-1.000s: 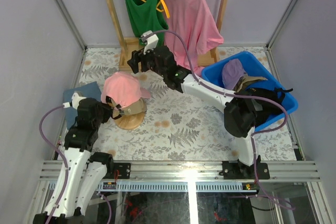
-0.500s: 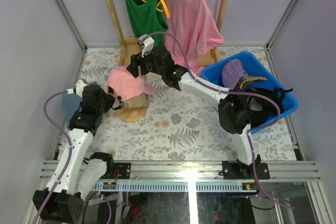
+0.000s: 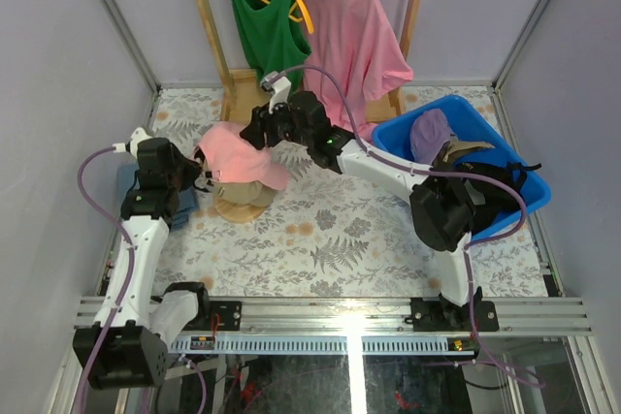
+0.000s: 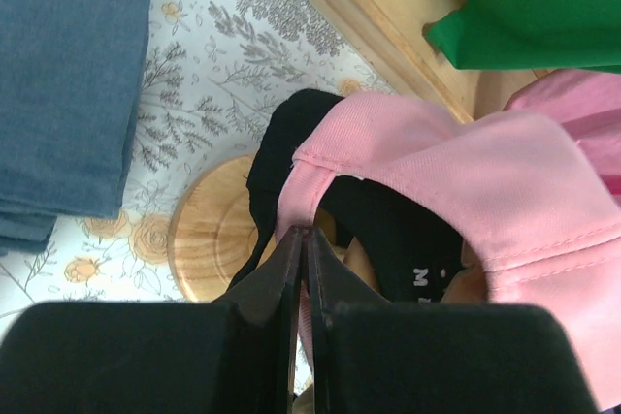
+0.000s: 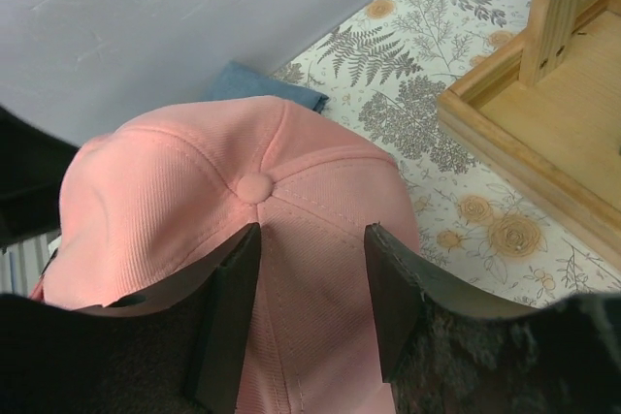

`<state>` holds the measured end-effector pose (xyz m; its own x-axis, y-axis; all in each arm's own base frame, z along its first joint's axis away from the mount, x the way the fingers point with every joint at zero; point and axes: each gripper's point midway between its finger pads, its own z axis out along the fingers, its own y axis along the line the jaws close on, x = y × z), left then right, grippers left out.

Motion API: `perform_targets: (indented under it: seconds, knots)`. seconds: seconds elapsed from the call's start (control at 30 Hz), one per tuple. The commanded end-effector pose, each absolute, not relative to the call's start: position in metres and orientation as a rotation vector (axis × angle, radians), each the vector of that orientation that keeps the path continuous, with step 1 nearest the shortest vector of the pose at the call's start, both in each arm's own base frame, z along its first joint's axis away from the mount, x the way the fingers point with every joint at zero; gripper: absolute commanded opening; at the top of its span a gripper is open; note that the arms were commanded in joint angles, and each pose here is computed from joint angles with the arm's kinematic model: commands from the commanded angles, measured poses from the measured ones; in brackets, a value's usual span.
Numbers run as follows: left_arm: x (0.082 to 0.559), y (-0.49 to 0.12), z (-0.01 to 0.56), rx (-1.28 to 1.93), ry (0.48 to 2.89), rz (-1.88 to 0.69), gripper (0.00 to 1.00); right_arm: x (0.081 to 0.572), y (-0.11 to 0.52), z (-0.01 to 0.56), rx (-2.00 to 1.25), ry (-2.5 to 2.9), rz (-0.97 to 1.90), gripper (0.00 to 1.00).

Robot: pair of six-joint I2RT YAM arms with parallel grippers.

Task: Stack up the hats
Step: Stack the hat on the hat.

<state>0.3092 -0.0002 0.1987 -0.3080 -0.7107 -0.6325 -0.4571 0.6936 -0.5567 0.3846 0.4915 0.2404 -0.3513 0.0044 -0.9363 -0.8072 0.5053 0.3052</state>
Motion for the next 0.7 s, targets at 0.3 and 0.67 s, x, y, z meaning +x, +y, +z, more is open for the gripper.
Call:
perform_targets:
  seconds: [0.3,0.67]
  knots:
    - [0.356,-0.017,0.244,-0.686,1.889,-0.508,0.00,0.327,0.492,0.262,-0.748,1.678,1.128,0.49]
    - [0.363,-0.019,0.240,-0.679,1.887,-0.557,0.00,0.324,0.450,0.282,-0.486,1.660,0.988,0.67]
